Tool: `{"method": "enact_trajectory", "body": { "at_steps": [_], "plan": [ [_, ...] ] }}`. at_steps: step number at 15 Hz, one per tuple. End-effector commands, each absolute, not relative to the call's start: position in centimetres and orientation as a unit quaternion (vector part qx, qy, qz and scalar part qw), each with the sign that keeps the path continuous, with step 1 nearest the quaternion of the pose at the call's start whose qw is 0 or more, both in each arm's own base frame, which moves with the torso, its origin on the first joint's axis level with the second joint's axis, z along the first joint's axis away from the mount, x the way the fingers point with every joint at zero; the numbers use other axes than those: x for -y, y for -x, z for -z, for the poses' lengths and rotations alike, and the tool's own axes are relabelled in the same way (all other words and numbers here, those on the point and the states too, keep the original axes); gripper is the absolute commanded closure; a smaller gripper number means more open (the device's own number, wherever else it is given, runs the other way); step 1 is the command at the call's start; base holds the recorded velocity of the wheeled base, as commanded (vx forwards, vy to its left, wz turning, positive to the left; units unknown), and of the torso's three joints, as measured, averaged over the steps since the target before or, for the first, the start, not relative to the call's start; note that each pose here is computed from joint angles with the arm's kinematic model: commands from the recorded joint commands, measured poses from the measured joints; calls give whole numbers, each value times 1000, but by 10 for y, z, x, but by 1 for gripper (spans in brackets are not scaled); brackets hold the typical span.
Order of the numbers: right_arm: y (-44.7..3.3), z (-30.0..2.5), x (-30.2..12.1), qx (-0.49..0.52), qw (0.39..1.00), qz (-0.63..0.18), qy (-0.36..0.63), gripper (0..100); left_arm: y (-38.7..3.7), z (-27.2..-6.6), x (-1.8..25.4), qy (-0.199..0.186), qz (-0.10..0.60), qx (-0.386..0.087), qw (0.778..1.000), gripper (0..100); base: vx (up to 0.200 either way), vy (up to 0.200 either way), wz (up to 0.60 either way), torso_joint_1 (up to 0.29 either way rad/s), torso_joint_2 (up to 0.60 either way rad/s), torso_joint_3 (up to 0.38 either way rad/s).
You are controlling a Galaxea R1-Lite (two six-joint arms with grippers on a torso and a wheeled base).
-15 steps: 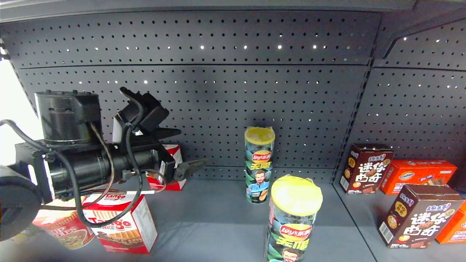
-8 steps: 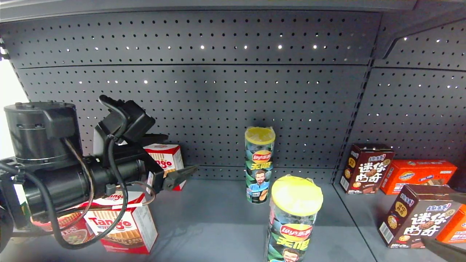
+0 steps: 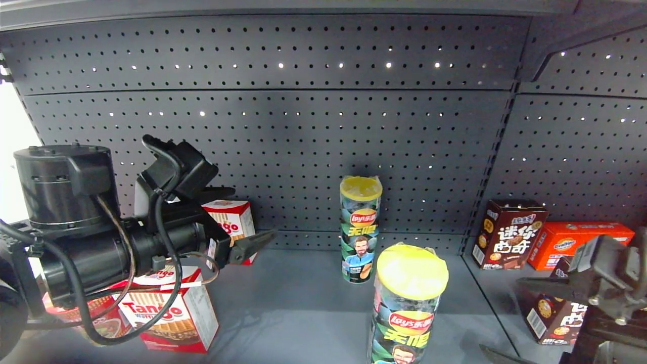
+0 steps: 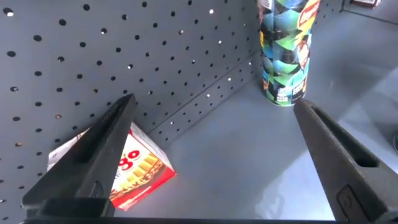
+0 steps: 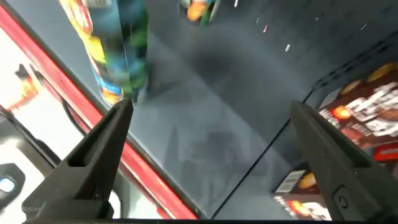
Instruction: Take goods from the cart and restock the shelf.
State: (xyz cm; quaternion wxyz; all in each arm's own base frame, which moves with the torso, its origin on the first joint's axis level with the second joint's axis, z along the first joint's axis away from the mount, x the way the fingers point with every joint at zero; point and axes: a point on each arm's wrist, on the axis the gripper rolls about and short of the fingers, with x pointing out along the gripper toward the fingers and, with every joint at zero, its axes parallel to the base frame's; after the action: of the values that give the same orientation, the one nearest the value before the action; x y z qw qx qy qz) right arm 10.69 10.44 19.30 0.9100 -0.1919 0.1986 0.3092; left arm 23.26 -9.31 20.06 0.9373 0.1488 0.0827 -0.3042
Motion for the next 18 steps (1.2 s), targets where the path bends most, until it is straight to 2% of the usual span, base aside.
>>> {"method": "enact_trajectory", "body": {
  "at_steps": [1, 5, 13, 18],
  "plan": [
    [-113, -174, -113, -229, 898, -312, 211, 0, -237, -197, 94, -149, 304, -83, 937, 0, 0, 0, 0, 0, 0, 0],
    [-111, -152, -109, -267, 884, -307, 229, 0, -238, -197, 94, -149, 301, -84, 938, 0, 0, 0, 0, 0, 0, 0],
    [-132, -146, -130, -271, 892, -283, 225, 0, -238, -197, 93, -151, 290, -86, 941, 0, 0, 0, 0, 0, 0, 0],
    [-139, -142, -128, -278, 894, -272, 223, 0, -243, -196, 96, -151, 292, -87, 941, 0, 0, 0, 0, 0, 0, 0]
  ]
}}
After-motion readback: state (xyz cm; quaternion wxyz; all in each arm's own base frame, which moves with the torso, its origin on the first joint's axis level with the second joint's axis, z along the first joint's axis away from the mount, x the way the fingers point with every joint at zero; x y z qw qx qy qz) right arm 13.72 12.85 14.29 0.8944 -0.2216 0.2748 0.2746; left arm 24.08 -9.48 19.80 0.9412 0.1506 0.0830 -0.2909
